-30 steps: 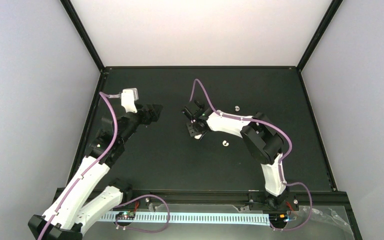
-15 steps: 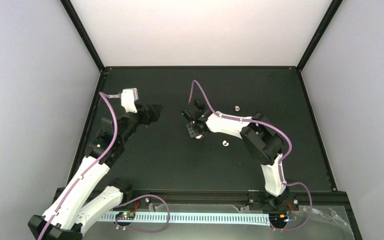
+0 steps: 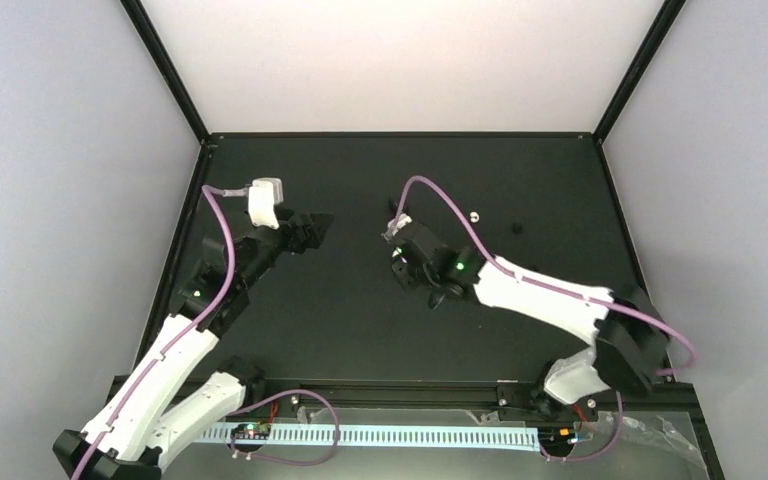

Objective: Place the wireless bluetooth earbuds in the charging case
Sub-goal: Pick up the charging case at the center of the board.

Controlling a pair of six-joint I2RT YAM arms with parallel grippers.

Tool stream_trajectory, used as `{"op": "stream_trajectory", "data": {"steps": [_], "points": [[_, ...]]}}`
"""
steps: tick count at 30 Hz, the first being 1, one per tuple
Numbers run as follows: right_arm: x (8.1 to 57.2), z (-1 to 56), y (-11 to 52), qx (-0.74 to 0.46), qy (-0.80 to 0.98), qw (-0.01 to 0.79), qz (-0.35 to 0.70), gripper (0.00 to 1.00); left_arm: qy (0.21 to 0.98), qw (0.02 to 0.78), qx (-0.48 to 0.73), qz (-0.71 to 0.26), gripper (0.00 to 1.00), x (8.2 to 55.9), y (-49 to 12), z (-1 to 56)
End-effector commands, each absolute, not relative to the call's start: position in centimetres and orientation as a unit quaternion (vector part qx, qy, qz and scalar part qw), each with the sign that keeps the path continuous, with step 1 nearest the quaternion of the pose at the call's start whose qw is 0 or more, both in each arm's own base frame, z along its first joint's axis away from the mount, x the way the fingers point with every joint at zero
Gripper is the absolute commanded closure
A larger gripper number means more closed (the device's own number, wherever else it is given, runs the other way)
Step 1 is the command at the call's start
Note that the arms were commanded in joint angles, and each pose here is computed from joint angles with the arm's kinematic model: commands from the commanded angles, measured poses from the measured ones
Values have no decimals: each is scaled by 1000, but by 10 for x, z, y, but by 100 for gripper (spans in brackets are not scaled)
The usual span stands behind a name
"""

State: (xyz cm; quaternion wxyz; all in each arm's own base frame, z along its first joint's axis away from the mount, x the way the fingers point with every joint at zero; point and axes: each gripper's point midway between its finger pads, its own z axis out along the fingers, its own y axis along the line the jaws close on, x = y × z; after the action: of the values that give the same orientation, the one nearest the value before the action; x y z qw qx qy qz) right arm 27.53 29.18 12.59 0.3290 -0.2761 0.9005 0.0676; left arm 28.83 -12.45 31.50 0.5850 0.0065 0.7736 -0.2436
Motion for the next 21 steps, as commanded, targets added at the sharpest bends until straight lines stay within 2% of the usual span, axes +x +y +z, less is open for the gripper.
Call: {"op": "stream_trajectory", "data": {"steps": [1,5,11,21], "points": [[254,180,292,-341,835,430,34,77,740,588,112,-307,1,267,-167,337],[233,218,281,-357,799,483,27,78,719,576,204,-331,1,240,-203,345],[215,255,265,-361,760,534,78,79,725,533,260,-352,1,223,-223,326],[195,273,268,-396,714,562,134,78,701,487,322,-409,1,201,-252,321]]}}
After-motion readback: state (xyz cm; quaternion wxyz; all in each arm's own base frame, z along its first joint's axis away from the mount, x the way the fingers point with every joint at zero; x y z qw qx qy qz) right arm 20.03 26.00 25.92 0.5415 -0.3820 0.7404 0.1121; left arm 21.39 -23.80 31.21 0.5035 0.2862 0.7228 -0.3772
